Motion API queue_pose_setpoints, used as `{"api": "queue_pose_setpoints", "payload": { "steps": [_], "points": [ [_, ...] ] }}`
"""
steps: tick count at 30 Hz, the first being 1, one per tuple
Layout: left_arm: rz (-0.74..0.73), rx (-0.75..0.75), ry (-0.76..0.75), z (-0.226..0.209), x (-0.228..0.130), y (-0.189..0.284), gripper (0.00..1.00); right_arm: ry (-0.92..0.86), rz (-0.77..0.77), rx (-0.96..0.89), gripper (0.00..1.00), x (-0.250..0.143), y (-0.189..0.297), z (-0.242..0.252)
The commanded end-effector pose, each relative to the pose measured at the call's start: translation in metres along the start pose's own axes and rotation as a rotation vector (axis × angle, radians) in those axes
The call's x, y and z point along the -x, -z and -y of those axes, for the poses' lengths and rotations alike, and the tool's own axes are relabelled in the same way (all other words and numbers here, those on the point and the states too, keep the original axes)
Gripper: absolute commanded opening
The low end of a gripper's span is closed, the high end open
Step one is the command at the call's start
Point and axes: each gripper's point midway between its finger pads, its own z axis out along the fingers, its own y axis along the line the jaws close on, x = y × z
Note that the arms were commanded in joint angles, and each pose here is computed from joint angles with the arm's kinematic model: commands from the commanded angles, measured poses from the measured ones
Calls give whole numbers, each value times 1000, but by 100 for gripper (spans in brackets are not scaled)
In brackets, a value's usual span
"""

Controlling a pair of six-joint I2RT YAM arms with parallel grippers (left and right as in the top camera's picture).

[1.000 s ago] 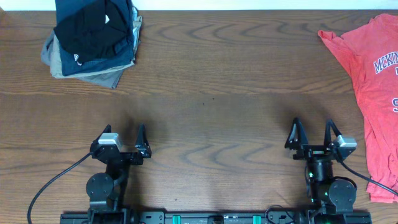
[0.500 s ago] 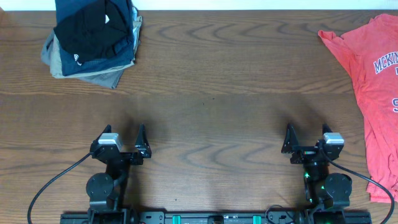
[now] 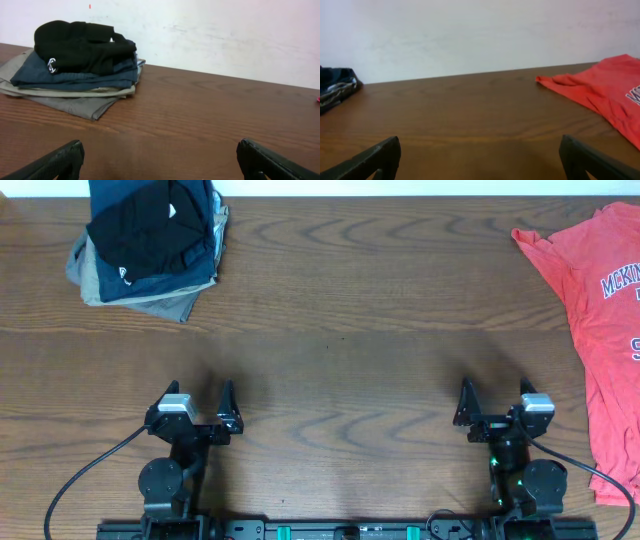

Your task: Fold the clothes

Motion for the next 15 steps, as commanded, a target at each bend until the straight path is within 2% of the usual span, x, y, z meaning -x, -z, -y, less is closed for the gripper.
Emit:
{"api": "queue_pose_setpoints", "payload": {
  "steps": [1, 15],
  "points": [
    [-45, -3, -12, -1, -15, -1, 98, 15, 5, 1, 99, 0, 0, 0],
    [-45, -2, -12, -2, -15, -1, 98, 15, -29, -18, 99, -8, 0, 3]
  ]
}}
